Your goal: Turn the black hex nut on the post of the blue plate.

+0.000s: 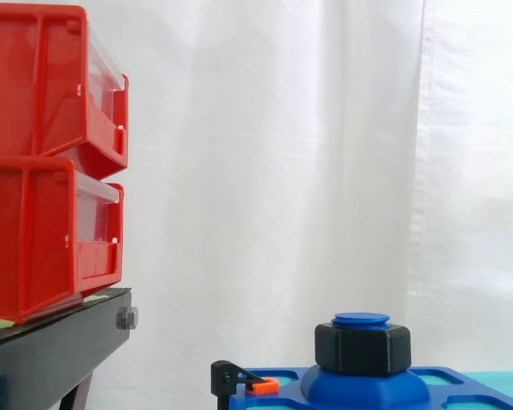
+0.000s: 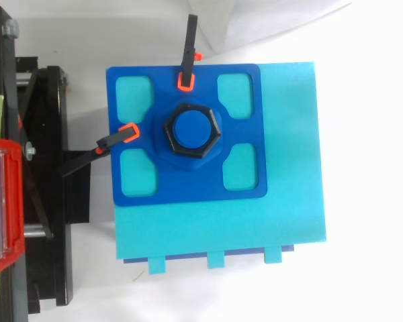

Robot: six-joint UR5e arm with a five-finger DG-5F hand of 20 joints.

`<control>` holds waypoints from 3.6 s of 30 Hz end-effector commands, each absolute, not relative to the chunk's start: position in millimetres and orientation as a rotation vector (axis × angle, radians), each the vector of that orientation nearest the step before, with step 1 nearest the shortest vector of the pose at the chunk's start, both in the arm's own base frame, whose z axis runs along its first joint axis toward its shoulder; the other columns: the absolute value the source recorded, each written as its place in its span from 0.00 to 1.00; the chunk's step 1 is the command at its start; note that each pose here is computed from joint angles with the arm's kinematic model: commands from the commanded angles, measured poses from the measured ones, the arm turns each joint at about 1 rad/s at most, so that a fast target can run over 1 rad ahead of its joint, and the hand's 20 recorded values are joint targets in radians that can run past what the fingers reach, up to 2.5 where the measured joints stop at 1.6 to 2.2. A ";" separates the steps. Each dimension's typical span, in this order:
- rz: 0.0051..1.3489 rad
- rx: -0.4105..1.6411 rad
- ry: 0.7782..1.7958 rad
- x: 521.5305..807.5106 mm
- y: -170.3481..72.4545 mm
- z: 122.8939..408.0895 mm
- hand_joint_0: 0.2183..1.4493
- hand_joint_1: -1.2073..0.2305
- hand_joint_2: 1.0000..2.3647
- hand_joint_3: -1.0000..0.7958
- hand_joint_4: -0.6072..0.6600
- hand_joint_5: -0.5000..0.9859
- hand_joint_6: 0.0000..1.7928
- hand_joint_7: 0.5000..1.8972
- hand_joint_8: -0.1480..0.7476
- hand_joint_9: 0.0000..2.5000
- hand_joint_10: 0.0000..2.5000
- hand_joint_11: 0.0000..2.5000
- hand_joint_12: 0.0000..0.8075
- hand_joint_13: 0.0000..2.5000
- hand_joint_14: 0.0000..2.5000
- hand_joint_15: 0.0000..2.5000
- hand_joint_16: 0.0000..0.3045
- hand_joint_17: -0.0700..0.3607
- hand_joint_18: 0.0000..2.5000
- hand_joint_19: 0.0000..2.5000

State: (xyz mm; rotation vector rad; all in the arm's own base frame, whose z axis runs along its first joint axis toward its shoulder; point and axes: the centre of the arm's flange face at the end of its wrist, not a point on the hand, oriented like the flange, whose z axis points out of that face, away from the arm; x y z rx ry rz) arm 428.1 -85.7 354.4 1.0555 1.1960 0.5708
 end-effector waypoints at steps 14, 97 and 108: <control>0.566 1.053 1.202 427.9 -85.5 353.9 0.17 0.46 0.00 0.28 0.54 0.13 0.28 0.12 0.35 0.00 0.00 0.00 0.43 0.00 0.00 0.00 0.17 0.43 0.00 0.04; 0.563 1.055 1.200 427.3 -86.5 354.4 0.21 0.55 0.00 0.28 0.54 0.13 0.28 0.11 0.37 0.00 0.00 0.00 0.43 0.00 0.00 0.00 0.16 0.42 0.00 0.05; 0.562 1.055 1.201 427.6 -86.5 353.8 0.21 0.56 0.00 0.28 0.55 0.13 0.28 0.11 0.37 0.00 0.00 0.00 0.43 0.00 0.00 0.00 0.16 0.42 0.00 0.05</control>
